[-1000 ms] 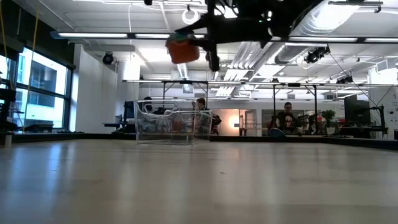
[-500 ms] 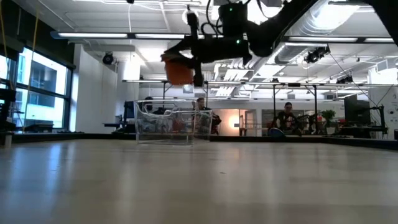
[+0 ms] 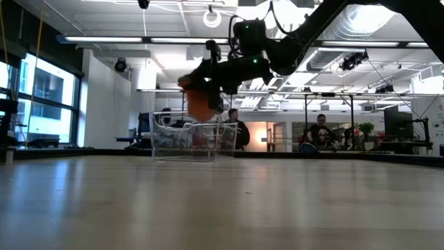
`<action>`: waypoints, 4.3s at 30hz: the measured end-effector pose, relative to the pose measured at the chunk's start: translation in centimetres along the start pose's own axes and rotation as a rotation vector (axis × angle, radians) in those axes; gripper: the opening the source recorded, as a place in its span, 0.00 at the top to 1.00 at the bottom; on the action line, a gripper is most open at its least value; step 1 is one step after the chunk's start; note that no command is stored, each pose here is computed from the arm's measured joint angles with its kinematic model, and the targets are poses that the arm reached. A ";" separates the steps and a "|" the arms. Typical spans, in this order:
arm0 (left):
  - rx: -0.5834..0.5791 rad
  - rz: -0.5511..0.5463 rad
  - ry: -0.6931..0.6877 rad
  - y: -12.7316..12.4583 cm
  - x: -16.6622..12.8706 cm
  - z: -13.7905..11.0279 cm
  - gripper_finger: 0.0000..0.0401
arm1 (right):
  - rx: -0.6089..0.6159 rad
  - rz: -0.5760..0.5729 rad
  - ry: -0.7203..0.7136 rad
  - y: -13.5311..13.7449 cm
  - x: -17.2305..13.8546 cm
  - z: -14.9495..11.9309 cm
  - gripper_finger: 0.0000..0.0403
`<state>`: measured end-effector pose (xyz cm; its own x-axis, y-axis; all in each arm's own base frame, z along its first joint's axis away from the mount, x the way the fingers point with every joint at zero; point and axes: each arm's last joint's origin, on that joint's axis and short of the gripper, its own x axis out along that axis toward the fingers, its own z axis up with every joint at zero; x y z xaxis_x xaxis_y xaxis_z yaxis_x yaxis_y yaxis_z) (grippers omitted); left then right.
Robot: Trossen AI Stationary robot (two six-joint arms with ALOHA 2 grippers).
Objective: Nest measuring cups in basket
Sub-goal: Put the stacked colored measuring cups into the transparent bin, then return to Home Position
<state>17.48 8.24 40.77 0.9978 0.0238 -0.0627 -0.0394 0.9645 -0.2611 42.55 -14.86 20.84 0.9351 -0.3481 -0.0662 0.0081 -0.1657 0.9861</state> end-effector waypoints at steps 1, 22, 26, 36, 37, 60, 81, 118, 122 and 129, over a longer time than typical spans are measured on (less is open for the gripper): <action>-0.001 0.000 0.000 0.0 0.0 0.0 1.00 | 0.003 -0.010 -0.011 0.0 0.1 0.4 0.88; -0.014 0.005 0.004 0.1 0.2 -0.1 1.00 | 0.096 -0.180 0.008 -2.6 5.7 4.1 0.87; -0.012 0.004 0.004 0.1 0.2 -0.1 1.00 | 0.106 -0.291 -0.045 -4.0 5.5 4.8 0.87; -0.003 0.007 0.003 0.1 0.2 -0.1 1.00 | 0.078 -0.329 -0.035 -4.3 5.3 5.2 0.78; -0.003 0.007 0.003 0.1 0.2 -0.1 1.00 | 0.074 -0.330 -0.031 -4.3 5.3 5.1 0.77; -0.003 0.007 0.003 0.1 0.2 -0.1 1.00 | 0.075 -0.383 0.019 -4.6 5.1 5.0 0.59; -0.004 0.007 0.004 0.1 0.2 -0.1 1.00 | 0.058 -0.539 0.021 -5.9 4.5 5.1 0.59; -0.022 0.006 0.004 0.1 0.2 -0.1 1.00 | 0.085 -0.670 0.091 -5.0 4.6 3.2 0.59; -0.023 0.006 0.004 0.1 0.2 -0.1 1.00 | 0.036 -0.746 0.100 -3.3 4.8 3.0 0.59; -0.028 0.006 0.004 0.1 0.2 -0.1 1.00 | -0.174 -0.866 0.204 1.5 4.4 2.7 0.59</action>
<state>17.65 8.34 40.67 0.9973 0.0279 -0.0681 -0.0464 0.9566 -0.2877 45.74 -19.12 21.65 0.6215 0.0062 -0.7834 0.7755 -0.1464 0.6141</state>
